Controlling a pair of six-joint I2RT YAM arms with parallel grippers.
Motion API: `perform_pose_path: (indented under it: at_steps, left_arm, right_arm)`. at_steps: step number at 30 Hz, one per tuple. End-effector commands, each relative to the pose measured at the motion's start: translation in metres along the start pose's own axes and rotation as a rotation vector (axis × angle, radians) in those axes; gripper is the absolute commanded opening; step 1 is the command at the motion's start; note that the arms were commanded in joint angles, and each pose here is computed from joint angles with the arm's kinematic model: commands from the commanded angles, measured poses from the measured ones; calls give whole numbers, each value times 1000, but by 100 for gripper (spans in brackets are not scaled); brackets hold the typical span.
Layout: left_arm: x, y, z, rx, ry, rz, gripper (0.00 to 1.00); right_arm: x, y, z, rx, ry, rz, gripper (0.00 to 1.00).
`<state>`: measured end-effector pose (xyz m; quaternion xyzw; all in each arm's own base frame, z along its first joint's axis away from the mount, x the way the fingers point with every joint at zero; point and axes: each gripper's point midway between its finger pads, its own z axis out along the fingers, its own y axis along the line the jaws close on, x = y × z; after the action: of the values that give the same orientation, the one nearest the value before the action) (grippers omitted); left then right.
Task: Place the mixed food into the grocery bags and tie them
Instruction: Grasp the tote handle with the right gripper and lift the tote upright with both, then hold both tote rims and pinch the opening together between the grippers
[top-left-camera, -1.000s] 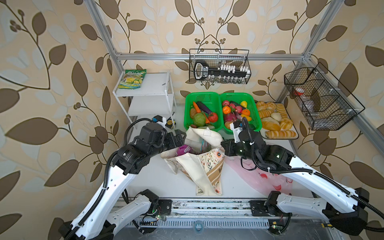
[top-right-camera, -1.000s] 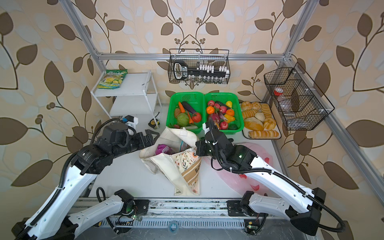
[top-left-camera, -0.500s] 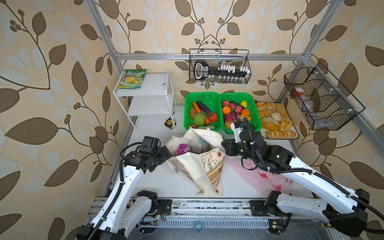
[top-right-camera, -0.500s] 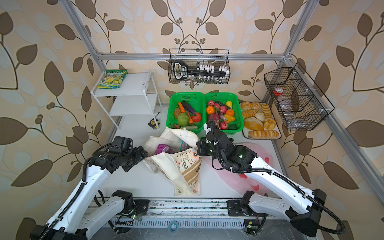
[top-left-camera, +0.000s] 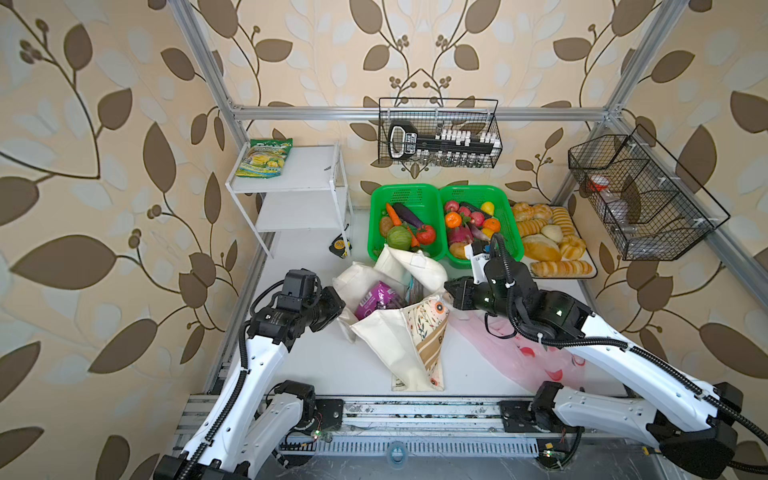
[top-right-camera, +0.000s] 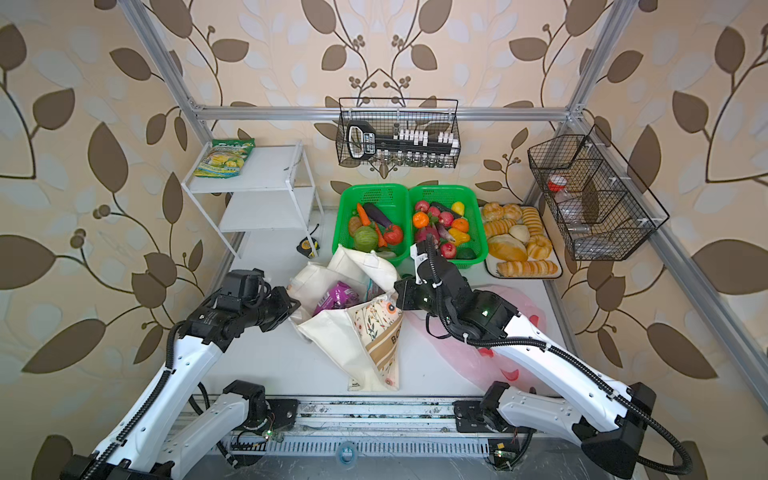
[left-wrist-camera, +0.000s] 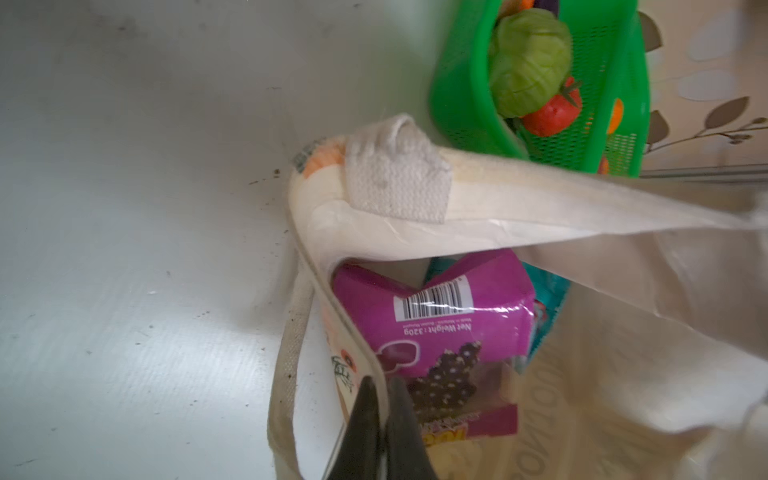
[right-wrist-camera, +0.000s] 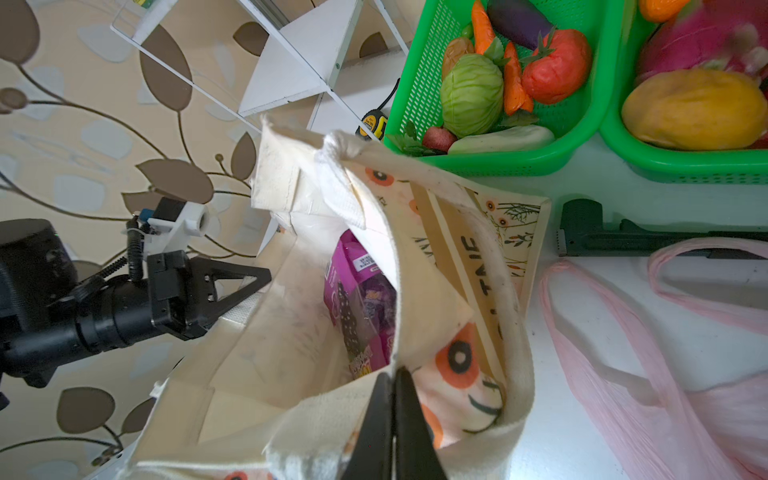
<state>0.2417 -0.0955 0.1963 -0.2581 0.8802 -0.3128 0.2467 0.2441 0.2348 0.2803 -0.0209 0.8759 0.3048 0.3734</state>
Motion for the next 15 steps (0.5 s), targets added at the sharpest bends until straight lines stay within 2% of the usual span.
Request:
perform_pose_path:
  at_steps: [1, 4, 7, 12, 15]
  left_arm:
    - [-20, -95, -51, 310, -47, 192, 0]
    - [-15, -132, -83, 388, -36, 327, 0]
    - [1, -152, -96, 433, 4, 438, 0]
    - [29, -131, -67, 343, 145, 451, 0]
    - [53, -123, -58, 339, 235, 480, 0]
  right_arm:
    - [-11, 7, -12, -37, -36, 9, 0]
    - [-19, 10, -20, -53, -75, 25, 0]
    - [-21, 7, -23, -43, -93, 28, 0]
    - [-4, 1, -10, -35, -31, 17, 0]
    - [6, 2, -4, -49, 15, 15, 0]
